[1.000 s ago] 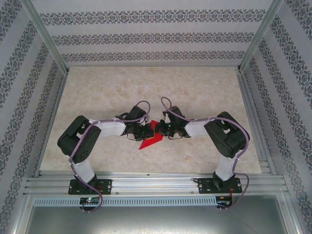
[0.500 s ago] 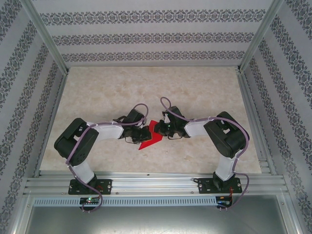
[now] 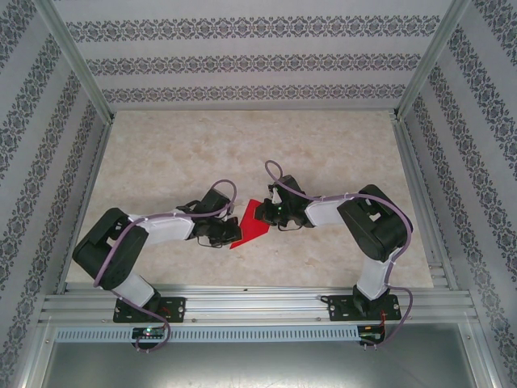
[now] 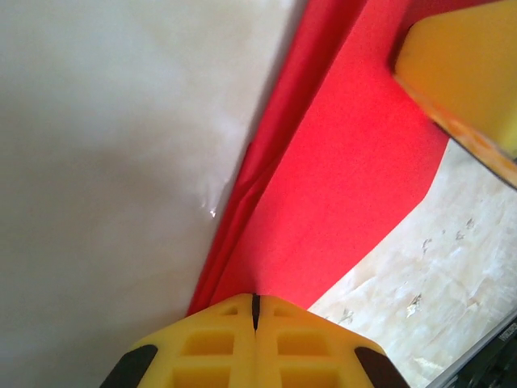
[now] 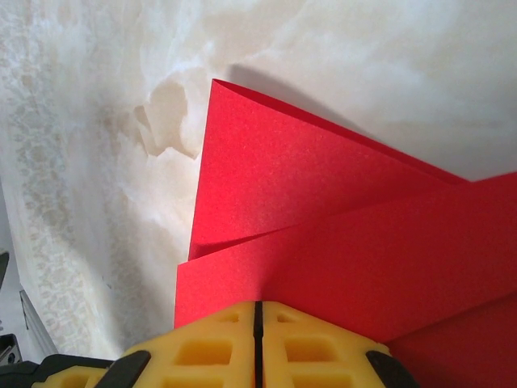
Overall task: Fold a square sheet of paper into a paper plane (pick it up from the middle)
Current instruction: Fourth fold the wing at the center of the table.
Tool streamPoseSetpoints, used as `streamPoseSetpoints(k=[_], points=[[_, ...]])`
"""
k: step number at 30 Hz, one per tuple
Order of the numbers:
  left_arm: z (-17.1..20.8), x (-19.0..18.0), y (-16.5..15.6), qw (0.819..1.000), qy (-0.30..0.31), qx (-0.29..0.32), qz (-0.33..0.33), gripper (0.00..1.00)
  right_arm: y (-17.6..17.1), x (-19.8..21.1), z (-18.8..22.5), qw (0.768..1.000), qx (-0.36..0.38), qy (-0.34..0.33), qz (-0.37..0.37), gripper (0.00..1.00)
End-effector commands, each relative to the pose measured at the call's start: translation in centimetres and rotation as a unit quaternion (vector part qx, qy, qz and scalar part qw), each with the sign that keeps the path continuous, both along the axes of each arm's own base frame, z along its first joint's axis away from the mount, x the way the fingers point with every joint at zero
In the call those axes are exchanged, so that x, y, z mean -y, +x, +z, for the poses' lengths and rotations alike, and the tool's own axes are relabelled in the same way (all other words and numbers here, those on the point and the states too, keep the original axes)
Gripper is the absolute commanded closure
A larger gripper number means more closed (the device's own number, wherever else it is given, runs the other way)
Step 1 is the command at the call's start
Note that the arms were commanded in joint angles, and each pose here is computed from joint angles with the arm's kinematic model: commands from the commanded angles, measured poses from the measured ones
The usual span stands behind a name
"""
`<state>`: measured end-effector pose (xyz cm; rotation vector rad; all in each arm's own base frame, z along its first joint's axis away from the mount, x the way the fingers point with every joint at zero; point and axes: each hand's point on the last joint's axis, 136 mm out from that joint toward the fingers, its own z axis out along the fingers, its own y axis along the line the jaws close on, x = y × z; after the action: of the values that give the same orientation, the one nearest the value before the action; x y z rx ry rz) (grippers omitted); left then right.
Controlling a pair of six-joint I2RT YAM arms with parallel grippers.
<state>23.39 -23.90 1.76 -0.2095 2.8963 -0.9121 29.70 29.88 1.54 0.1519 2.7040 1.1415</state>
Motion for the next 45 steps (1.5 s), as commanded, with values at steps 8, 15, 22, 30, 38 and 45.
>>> streamPoseSetpoints(k=[8,15,22,30,38,45], points=[[-1.8,-4.6,-3.1,0.995,0.093,-0.043,0.004,0.96,-1.3,2.6,-4.3,0.996,-0.043,-0.072,-0.013,0.91],[-0.2,-4.0,-2.3,0.997,0.074,-0.016,0.002,0.94,-1.2,2.3,-4.1,0.997,-0.043,-0.069,-0.010,0.90],[4.6,-1.8,0.0,0.999,0.013,0.049,-0.003,0.88,-1.4,2.4,-4.3,0.996,-0.043,-0.074,-0.013,0.90],[4.2,1.8,-1.0,0.996,-0.059,0.012,-0.058,0.88,-1.3,2.6,-4.3,0.996,-0.044,-0.076,-0.015,0.90],[-0.6,-1.7,-1.9,0.999,0.043,-0.029,-0.019,0.93,-1.4,2.5,-4.3,0.996,-0.045,-0.074,-0.013,0.89],[-2.9,-3.8,-4.1,0.994,0.081,-0.071,-0.019,0.94,-1.4,2.7,-4.4,0.996,-0.046,-0.077,-0.013,0.89]])
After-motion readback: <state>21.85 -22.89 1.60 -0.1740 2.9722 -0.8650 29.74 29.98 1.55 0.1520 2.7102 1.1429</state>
